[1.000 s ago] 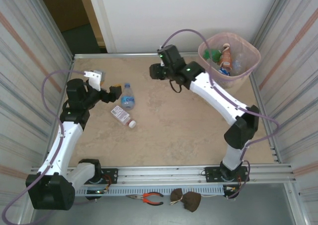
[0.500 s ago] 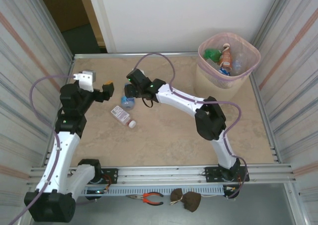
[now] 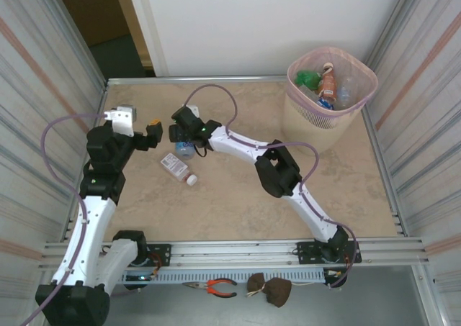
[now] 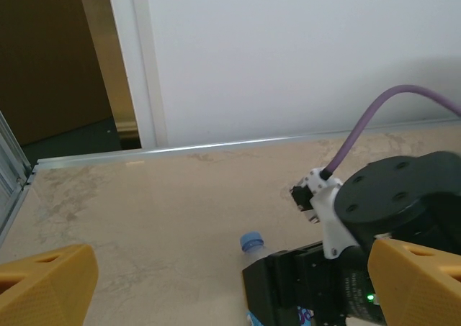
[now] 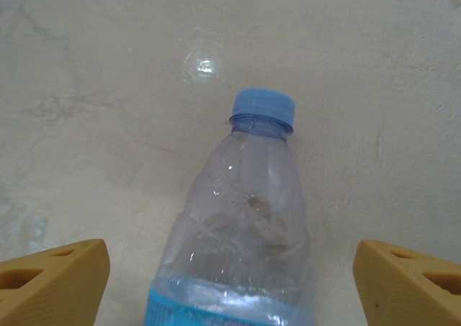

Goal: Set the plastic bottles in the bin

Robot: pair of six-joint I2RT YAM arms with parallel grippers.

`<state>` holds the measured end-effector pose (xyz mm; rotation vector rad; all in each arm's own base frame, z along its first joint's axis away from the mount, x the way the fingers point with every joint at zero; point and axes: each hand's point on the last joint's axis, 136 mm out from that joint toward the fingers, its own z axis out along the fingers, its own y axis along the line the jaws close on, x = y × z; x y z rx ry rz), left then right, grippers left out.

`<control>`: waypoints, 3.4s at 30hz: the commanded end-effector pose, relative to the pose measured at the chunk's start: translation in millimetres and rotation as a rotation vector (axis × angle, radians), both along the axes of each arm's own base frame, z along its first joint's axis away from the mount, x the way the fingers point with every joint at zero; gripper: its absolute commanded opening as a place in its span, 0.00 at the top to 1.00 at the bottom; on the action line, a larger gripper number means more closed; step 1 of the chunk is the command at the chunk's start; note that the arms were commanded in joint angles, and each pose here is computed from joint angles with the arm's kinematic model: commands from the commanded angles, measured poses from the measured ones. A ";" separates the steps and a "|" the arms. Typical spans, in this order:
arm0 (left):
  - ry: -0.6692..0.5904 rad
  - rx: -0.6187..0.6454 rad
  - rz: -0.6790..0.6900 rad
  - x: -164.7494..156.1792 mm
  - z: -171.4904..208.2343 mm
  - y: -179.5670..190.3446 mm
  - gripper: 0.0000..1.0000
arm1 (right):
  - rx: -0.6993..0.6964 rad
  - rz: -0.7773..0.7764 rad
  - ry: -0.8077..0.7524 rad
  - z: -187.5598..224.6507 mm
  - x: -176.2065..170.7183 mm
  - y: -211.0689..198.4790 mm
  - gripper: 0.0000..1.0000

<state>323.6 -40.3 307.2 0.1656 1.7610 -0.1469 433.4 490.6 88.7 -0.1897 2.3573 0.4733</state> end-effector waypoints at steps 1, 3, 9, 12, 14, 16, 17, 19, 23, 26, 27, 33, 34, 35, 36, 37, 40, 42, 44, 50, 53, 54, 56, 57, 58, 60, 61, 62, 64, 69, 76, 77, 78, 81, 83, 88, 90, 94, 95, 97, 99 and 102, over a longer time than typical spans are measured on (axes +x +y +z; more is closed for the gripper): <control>-0.032 0.014 -0.005 -0.8 6.0 -2.1 0.03 | -0.021 -0.038 -0.025 -4.6 5.6 4.8 0.11; -0.033 0.016 -0.007 -0.9 6.2 -2.4 0.03 | -0.041 -0.037 -0.019 -15.1 5.4 5.8 0.11; -0.034 0.019 -0.016 -0.7 6.0 -4.1 0.03 | -0.107 -0.031 0.018 -39.0 -1.3 -0.5 0.11; -0.034 0.019 -0.015 -0.7 6.1 -3.7 0.03 | -0.152 -0.020 0.034 -42.9 -6.5 -7.9 0.11; -0.037 0.021 -0.013 -0.9 7.1 -3.2 0.03 | -0.187 -0.004 0.029 -42.6 -8.8 -13.8 0.11; -0.038 0.020 -0.015 -1.1 7.2 -3.7 0.03 | -0.216 0.016 0.027 -41.6 -11.8 -19.6 0.12; -0.040 0.019 -0.018 -1.5 8.0 -4.3 0.03 | -0.229 0.026 0.028 -40.2 -13.8 -22.8 0.13; -0.040 0.018 -0.022 -1.4 7.6 -5.0 0.03 | -0.247 0.059 0.037 -38.7 -17.2 -27.1 0.14; -0.041 0.019 -0.022 -1.2 7.7 -4.9 0.03 | -0.274 0.091 0.036 -27.7 -20.6 -37.9 0.18; -0.040 0.019 -0.021 -1.0 7.0 -4.6 0.03 | -0.270 0.106 0.045 -19.8 -23.4 -44.3 0.24; -0.038 0.018 -0.019 -0.7 6.8 -4.3 0.03 | -0.265 0.110 0.048 -17.2 -24.7 -45.6 0.25; -0.035 0.017 -0.023 -0.1 5.6 -5.1 0.03 | -0.262 0.112 0.041 -0.4 -26.0 -57.7 0.29; -0.036 0.015 -0.026 -0.3 5.7 -5.8 0.03 | -0.267 0.117 0.035 3.2 -26.3 -59.6 0.30; -0.035 0.014 -0.028 -0.3 5.6 -6.2 0.03 | -0.272 0.119 0.029 7.2 -26.6 -61.5 0.30; -0.036 0.014 -0.029 0.0 5.6 -6.4 0.03 | -0.275 0.119 0.023 12.5 -27.3 -63.7 0.30; -0.035 0.015 -0.028 0.3 5.3 -6.1 0.03 | -0.277 0.118 0.019 17.7 -26.9 -67.3 0.30; -0.034 0.014 -0.029 0.6 5.2 -6.3 0.02 | -0.276 0.114 -0.002 38.8 -27.2 -77.8 0.31; -0.032 0.013 -0.033 1.0 4.9 -6.8 0.02 | -0.278 0.110 -0.015 53.4 -27.0 -87.0 0.31; -0.030 0.012 -0.034 1.1 4.4 -6.9 0.02 | -0.272 0.102 -0.022 70.7 -27.5 -97.5 0.31; -0.031 0.009 -0.039 1.3 4.8 -7.7 0.02 | -0.213 0.058 -0.069 132.3 -27.2 -136.6 0.31; -0.031 0.008 -0.039 1.4 5.0 -7.1 0.02 | -0.203 0.041 -0.102 160.7 -26.7 -157.5 0.31; -0.032 0.008 -0.039 1.6 5.1 -7.0 0.02 | -0.202 0.031 -0.119 172.3 -26.1 -166.3 0.31; -0.029 0.003 -0.041 1.9 4.5 -7.4 0.02 | -0.197 0.015 -0.141 191.6 -25.9 -181.6 0.31; -0.029 0.004 -0.042 1.8 4.6 -7.6 0.02 | -0.190 0.003 -0.152 201.8 -25.3 -190.9 0.31; -0.028 0.003 -0.041 2.1 4.3 -7.2 0.02 | -0.184 -0.009 -0.160 210.0 -24.8 -199.4 0.31; -0.027 0.003 -0.043 2.1 4.1 -7.6 0.02 | -0.168 -0.036 -0.186 231.6 -23.6 -220.1 0.31; -0.030 0.003 -0.044 1.9 4.9 -7.7 0.02 | -0.164 -0.051 -0.197 240.0 -23.0 -229.8 0.31; -0.030 0.003 -0.044 1.9 4.7 -7.7 0.02 | -0.160 -0.069 -0.212 250.3 -22.4 -241.8 0.31; -0.028 0.003 -0.045 2.4 4.0 -8.0 0.02 | -0.155 -0.106 -0.233 266.4 -20.9 -265.3 0.31; -0.025 0.001 -0.048 2.9 3.5 -8.5 0.02 | -0.150 -0.208 -0.269 295.2 -17.8 -327.3 0.30; -0.020 0.000 -0.052 4.3 1.8 -9.1 0.02 | -0.177 -0.341 -0.249 301.3 -9.6 -412.7 0.30; -0.021 0.000 -0.055 4.1 2.5 -9.7 0.02 | -0.187 -0.358 -0.240 299.9 -8.0 -425.8 0.29; -0.019 0.000 -0.054 4.4 1.7 -9.4 0.02 | -0.193 -0.377 -0.228 297.5 -6.3 -436.8 0.29; -0.018 0.000 -0.052 4.8 1.7 -8.6 0.02 | -0.199 -0.436 -0.178 286.0 -1.6 -472.5 0.29; -0.016 0.000 -0.053 5.2 1.2 -8.6 0.02 | -0.195 -0.466 -0.134 274.2 2.6 -493.3 0.29; -0.011 -0.022 -0.065 7.0 -1.3 -11.3 0.02 | -0.215 -0.483 -0.032 247.1 11.1 -524.0 0.28; -0.005 -0.029 -0.077 8.3 -2.5 -13.7 0.02 | -0.219 -0.483 0.005 238.0 14.5 -533.1 0.28; 0.005 -0.036 -0.081 10.0 -4.9 -14.6 0.02 | -0.204 -0.474 0.062 219.8 23.3 -543.1 0.28; 0.006 -0.034 -0.082 10.2 -5.4 -14.6 0.03 | -0.200 -0.475 0.067 217.6 24.8 -545.1 0.27; 0.005 -0.033 -0.078 10.3 -4.7 -13.4 0.02 | -0.197 -0.457 0.080 211.8 30.9 -544.5 0.27; 0.004 -0.032 -0.073 10.7 -4.4 -11.8 0.03 | -0.209 -0.453 0.096 208.4 34.2 -546.1 0.26; 0.007 -0.036 -0.073 11.1 -5.7 -11.5 0.02 | -0.224 -0.433 0.101 206.6 40.6 -546.5 0.25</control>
